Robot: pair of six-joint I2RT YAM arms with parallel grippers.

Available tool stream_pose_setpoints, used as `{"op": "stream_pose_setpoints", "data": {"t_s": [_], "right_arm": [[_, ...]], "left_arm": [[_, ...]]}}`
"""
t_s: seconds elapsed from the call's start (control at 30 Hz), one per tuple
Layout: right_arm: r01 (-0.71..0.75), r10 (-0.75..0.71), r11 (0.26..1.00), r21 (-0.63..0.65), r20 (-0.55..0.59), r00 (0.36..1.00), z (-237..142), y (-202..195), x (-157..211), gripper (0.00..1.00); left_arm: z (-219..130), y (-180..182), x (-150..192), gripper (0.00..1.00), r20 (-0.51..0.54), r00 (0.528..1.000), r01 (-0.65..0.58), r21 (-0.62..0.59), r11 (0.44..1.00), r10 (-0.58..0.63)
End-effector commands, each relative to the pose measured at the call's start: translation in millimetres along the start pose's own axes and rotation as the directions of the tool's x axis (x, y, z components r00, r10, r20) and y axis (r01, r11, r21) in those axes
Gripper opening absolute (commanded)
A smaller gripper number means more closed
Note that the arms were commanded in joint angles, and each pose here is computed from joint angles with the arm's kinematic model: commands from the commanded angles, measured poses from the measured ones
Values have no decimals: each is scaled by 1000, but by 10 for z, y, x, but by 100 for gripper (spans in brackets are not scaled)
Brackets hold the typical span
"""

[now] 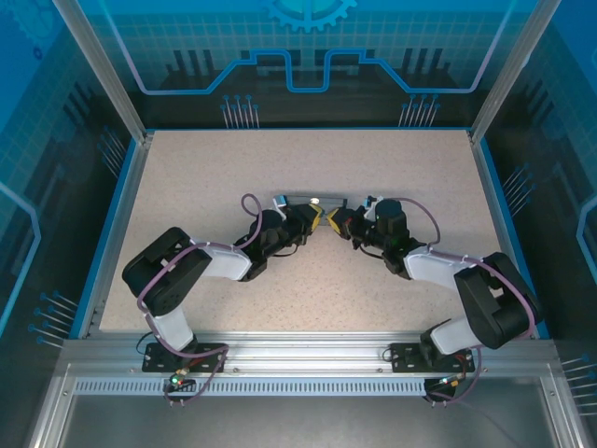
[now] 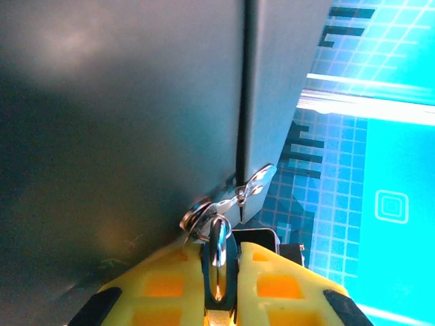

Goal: Unlock a padlock with a key

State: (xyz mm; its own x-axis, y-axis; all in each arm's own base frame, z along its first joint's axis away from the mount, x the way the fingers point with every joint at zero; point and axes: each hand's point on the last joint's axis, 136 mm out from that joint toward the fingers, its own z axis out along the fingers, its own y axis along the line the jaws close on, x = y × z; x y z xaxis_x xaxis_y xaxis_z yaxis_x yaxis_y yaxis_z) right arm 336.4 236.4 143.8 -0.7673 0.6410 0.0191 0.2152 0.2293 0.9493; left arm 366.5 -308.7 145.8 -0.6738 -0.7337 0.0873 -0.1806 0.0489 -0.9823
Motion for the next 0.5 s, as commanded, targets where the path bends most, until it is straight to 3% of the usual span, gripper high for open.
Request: {"op": "stream_pose_setpoints", "data": {"t_s": [0.0, 0.47], "right_arm": [[42, -43, 999, -7, -50, 998, 4, 82, 166, 0], [46, -49, 996, -76, -32, 998, 219, 259, -93, 0]], "left_arm": [[47, -372, 212, 0, -82, 996, -8, 115, 993, 17], [65, -338, 326, 0, -117, 993, -12, 104, 995, 24]]}}
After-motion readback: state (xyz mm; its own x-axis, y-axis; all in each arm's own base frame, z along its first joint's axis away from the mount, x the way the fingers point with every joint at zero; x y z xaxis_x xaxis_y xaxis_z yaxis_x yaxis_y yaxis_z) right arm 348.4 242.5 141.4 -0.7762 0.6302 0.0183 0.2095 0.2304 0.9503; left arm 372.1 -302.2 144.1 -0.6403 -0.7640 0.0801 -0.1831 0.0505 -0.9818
